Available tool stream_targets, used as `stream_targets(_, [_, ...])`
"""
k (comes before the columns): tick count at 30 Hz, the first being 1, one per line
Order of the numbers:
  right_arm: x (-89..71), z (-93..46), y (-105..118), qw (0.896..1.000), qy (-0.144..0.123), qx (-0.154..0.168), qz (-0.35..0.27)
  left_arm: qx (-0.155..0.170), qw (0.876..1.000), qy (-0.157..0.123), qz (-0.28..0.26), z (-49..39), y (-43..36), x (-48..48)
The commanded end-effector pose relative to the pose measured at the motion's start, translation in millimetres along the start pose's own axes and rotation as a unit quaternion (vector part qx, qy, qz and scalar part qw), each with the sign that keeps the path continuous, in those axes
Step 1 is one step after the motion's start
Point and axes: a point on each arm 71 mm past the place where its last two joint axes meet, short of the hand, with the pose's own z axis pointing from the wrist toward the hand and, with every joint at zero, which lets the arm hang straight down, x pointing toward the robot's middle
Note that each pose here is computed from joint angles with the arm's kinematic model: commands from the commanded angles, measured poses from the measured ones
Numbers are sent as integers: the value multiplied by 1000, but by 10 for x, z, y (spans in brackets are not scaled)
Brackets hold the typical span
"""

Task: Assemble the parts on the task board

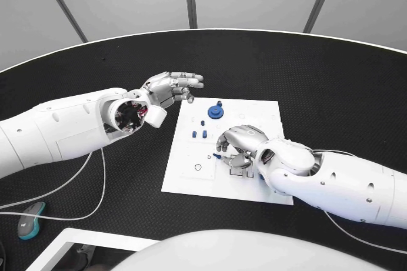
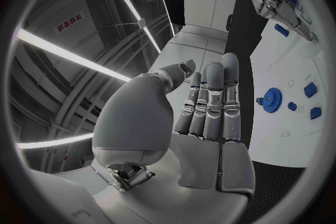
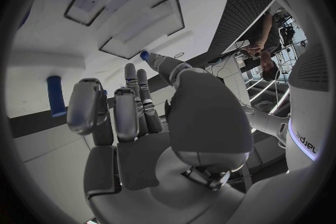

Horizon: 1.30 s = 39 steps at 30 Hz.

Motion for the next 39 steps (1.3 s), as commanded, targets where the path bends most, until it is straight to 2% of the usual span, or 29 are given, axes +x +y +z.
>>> stream_targets(1, [17, 3, 7, 1000, 2, 2, 3, 0, 1000, 0, 0, 1, 0, 1])
stream_targets(27, [115, 67, 46, 1000, 10, 10, 10, -2, 1000, 1, 0, 1, 3, 5])
stream_targets(39, [115, 87, 52, 1000, 3, 10, 12, -3, 1000, 1, 0, 5, 5, 7])
